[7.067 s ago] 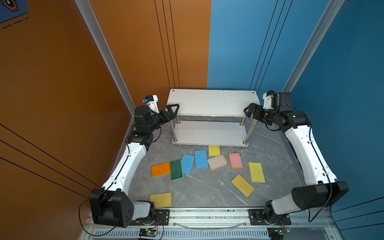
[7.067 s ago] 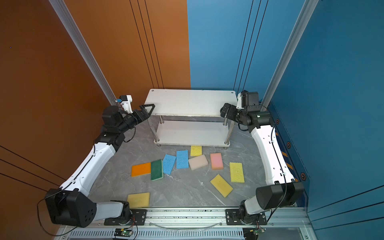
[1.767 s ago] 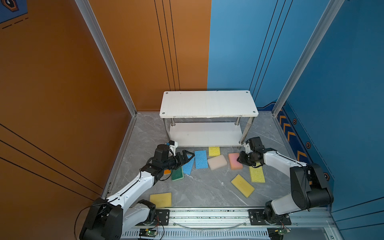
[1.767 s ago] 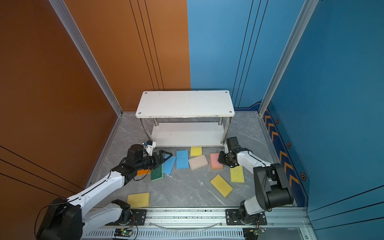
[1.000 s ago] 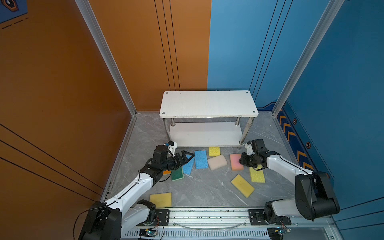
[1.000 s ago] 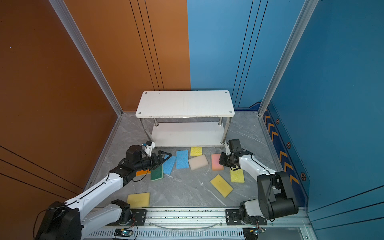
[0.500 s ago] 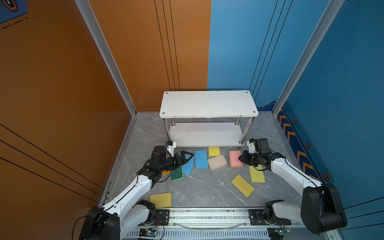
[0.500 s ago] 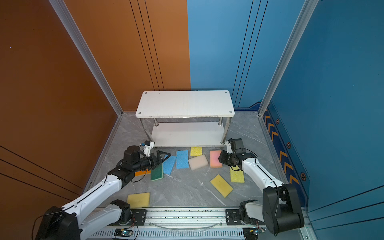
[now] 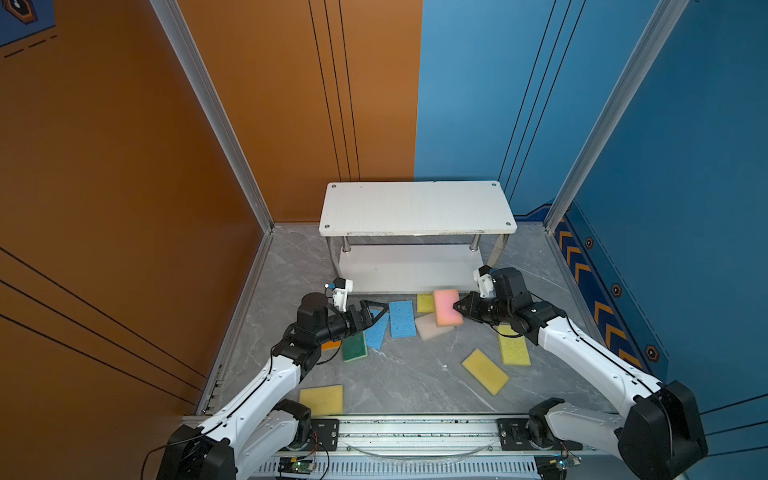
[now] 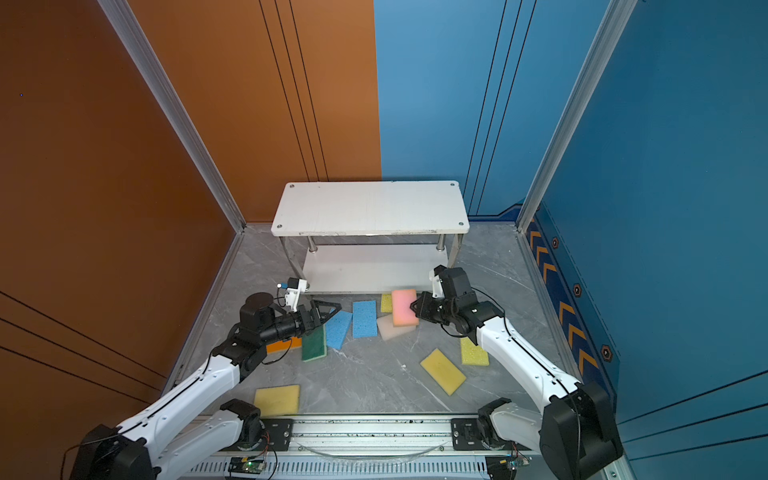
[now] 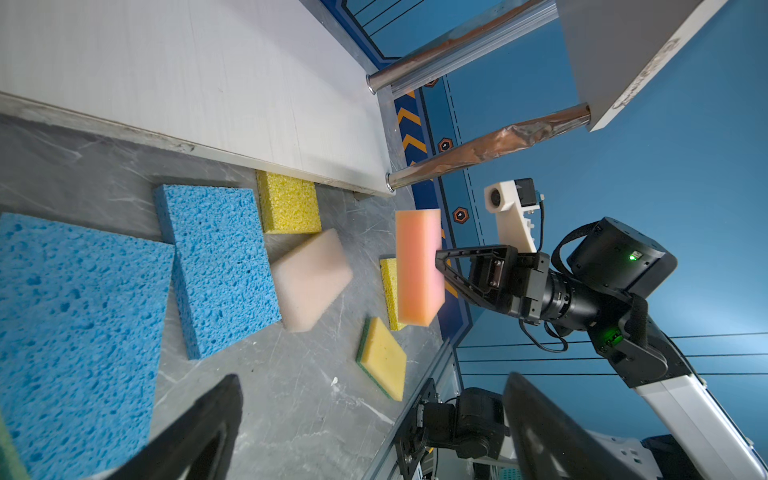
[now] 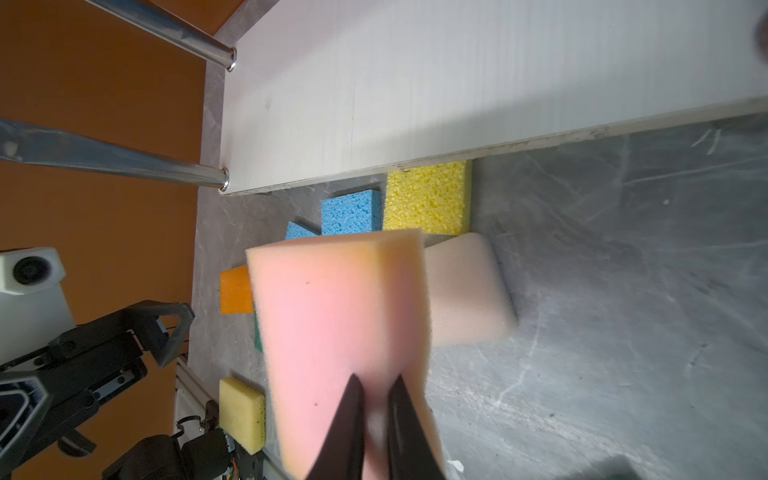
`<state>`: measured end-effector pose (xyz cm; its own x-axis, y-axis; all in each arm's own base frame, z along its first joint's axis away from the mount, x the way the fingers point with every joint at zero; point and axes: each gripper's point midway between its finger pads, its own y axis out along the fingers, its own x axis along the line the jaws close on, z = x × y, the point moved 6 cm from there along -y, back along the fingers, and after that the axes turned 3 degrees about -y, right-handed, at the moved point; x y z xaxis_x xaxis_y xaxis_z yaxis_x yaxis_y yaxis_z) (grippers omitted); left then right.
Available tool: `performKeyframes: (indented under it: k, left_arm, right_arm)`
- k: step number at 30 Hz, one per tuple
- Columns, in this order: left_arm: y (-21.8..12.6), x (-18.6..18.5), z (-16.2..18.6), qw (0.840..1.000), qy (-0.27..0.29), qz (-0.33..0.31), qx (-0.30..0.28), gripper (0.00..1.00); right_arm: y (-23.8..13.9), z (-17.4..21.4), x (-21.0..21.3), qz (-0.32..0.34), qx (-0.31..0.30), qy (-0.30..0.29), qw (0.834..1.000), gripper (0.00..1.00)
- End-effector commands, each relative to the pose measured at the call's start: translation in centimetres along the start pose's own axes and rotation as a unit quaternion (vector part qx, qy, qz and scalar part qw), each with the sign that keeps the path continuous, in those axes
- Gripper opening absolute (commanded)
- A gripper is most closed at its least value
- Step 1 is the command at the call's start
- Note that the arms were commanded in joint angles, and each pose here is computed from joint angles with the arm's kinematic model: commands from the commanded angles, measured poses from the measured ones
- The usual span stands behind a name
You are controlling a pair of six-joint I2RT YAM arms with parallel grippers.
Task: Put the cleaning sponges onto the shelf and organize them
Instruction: 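Grasp the pink sponge with the right gripper while the left gripper hovers, then lift the pink sponge with the right gripper toward the left gripper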
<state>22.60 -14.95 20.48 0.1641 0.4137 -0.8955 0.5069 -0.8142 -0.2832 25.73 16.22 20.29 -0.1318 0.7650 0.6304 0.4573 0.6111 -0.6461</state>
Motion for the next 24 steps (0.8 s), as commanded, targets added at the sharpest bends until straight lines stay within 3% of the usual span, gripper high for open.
performKeyframes:
  k: [1, 15, 22, 24]
  left_arm:
    - [-0.3, -0.8, 0.0, 1.0, 0.003, 0.029, -0.002, 0.98]
    - [0.7, -2.6, 0.1, 0.997, 0.016, 0.07, 0.006, 0.98]
    - [1.1, -2.2, 0.4, 0.998, 0.009, 0.061, 0.009, 0.87]
    - [1.1, -2.2, 0.3, 0.998, 0.008, 0.061, 0.007, 0.79]
  right_arm:
    - [0.0, -0.6, 2.7, -0.033, -0.002, -0.004, 0.999, 0.13]
    - [3.0, 1.4, 10.8, -0.122, 0.073, -0.06, 0.988, 0.13]
    - [4.1, 3.0, 13.5, -0.148, 0.098, -0.086, 0.98, 0.13]
    - [4.4, 3.2, 13.8, -0.15, 0.101, -0.088, 0.98, 0.13]
